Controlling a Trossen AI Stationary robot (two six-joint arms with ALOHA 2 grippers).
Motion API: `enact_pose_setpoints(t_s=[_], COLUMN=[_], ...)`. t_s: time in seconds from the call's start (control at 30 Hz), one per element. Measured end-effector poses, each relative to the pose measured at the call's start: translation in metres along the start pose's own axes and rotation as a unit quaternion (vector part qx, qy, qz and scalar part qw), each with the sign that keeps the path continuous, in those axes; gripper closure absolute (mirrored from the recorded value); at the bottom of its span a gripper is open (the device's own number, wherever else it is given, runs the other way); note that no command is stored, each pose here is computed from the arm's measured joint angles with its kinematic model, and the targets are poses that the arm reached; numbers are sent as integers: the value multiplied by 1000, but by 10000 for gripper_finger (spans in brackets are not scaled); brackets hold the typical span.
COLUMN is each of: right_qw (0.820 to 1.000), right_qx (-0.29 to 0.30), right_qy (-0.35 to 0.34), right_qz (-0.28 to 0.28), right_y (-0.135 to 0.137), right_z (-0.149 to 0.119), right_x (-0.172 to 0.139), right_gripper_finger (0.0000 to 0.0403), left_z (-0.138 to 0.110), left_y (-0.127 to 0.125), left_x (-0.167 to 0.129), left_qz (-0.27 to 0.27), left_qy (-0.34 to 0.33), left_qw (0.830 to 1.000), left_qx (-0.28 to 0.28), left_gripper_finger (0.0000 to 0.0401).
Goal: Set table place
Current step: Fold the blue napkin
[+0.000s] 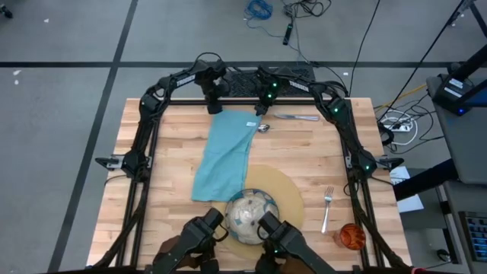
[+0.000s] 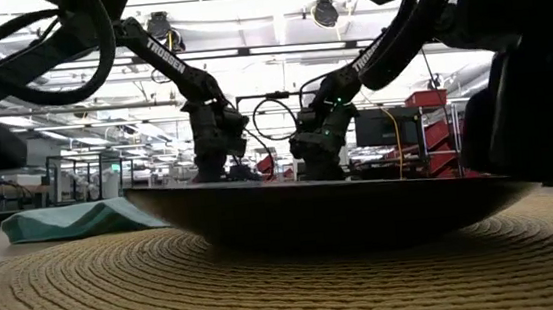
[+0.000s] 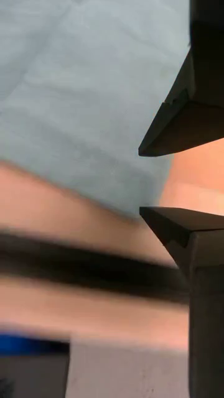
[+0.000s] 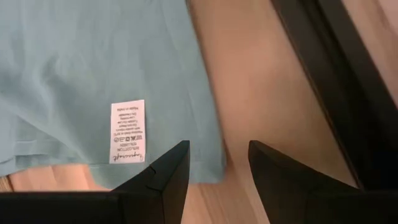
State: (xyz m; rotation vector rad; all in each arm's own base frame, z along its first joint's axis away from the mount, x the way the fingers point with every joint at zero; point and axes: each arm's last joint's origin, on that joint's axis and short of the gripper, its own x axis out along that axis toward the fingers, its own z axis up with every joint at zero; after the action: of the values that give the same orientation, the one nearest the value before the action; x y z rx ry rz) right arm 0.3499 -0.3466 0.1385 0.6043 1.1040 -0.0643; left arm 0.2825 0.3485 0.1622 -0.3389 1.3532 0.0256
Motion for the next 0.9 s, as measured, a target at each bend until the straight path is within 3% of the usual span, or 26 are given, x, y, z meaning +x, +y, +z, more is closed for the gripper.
enact_pose_setpoints(t_s=[0.17,0.5,0.9], right_qw=[1000,998,998], right_qx=[3,-23,-33], right_qy=[12,39,50], right_qz=[13,42,28], right_y=[5,30,40], right_z=[-2,-1,2], right_x=[1,13,13], right_gripper_finger=[245,245,251], left_z=[0,3,3], left_y=[-6,-13,-16], left_x=[15,17,18], left_qz=[-30,-41,-47], left_qy=[24,32,36], left_qw=[999,999,998], left_qx=[-4,-1,3], left_gripper_finger=[273,273,273])
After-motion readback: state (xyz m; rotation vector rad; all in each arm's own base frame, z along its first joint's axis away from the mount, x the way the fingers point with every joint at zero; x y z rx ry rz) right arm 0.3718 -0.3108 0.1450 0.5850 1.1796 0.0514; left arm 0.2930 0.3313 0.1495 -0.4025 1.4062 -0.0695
